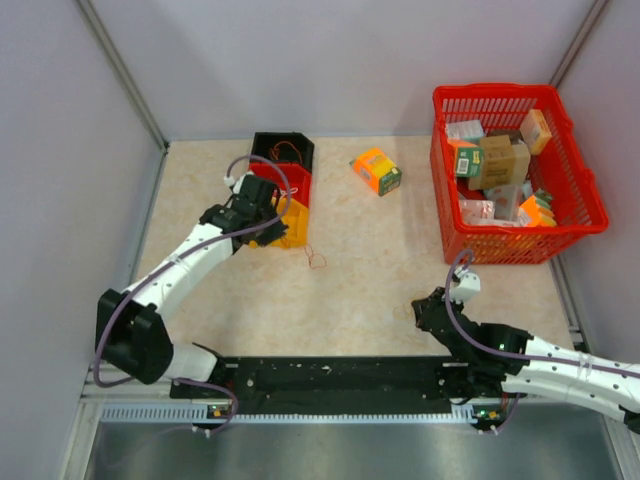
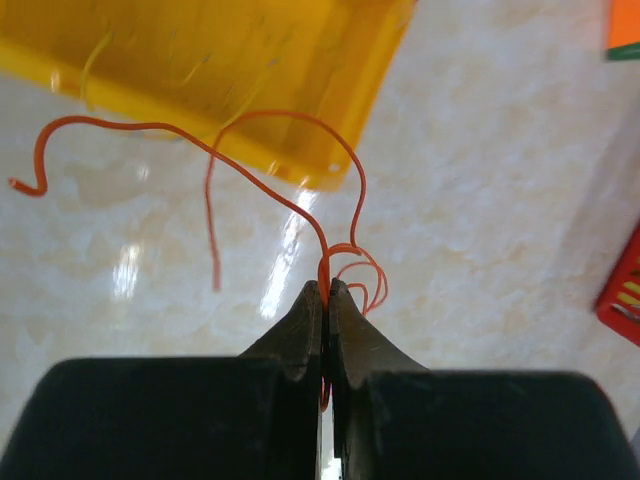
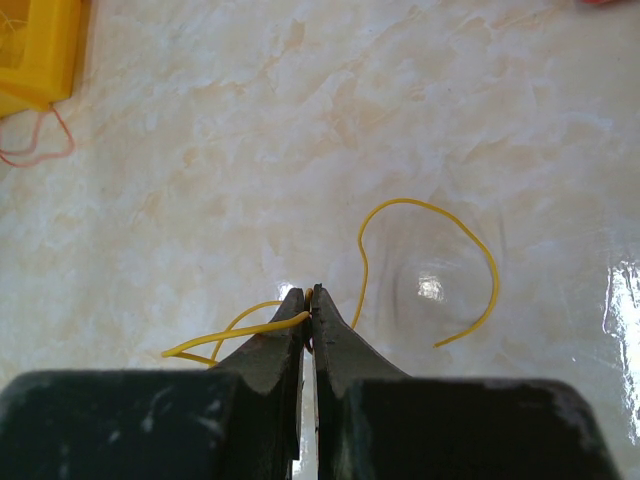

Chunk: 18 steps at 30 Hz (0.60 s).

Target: Untangle the cables

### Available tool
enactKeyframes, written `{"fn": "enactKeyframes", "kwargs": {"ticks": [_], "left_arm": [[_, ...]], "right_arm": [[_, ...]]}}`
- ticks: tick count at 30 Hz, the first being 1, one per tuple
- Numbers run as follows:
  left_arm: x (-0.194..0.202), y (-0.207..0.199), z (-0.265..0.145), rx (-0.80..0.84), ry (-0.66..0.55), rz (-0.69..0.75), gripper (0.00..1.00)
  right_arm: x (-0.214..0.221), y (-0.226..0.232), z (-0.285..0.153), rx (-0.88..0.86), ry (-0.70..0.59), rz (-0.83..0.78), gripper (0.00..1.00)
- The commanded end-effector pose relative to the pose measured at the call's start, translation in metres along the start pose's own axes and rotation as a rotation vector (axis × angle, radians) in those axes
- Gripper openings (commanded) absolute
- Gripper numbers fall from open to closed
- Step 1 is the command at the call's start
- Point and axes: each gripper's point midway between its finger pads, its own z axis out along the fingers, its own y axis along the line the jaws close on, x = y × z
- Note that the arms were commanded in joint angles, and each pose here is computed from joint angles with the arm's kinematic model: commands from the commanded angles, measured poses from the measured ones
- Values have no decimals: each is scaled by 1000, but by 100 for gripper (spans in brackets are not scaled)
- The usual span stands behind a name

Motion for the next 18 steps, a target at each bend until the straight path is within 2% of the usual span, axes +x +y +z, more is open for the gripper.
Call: {"fn": "enactKeyframes", "kwargs": {"ticks": [1,3,9,13,18], "left_arm": [[-74,-46,-46,152,-277,296,0],[-103,-61,-55,158,-362,391,0],[-195,-87,-61,42,-565,471,0],[-250,-106,-53,-27,-739,497,0],[-297,-119,-27,-141,-937,517,0]], "right_arm": [[-6,3,0,-9,-28,8,0],[-7,5,-1,-14,-27,11,0],[-5,6,-2,-20,-16,14,0],[-6,9,-3,-28,-12,22,0],[-6,11,-2,-22,-6,17,0]]}}
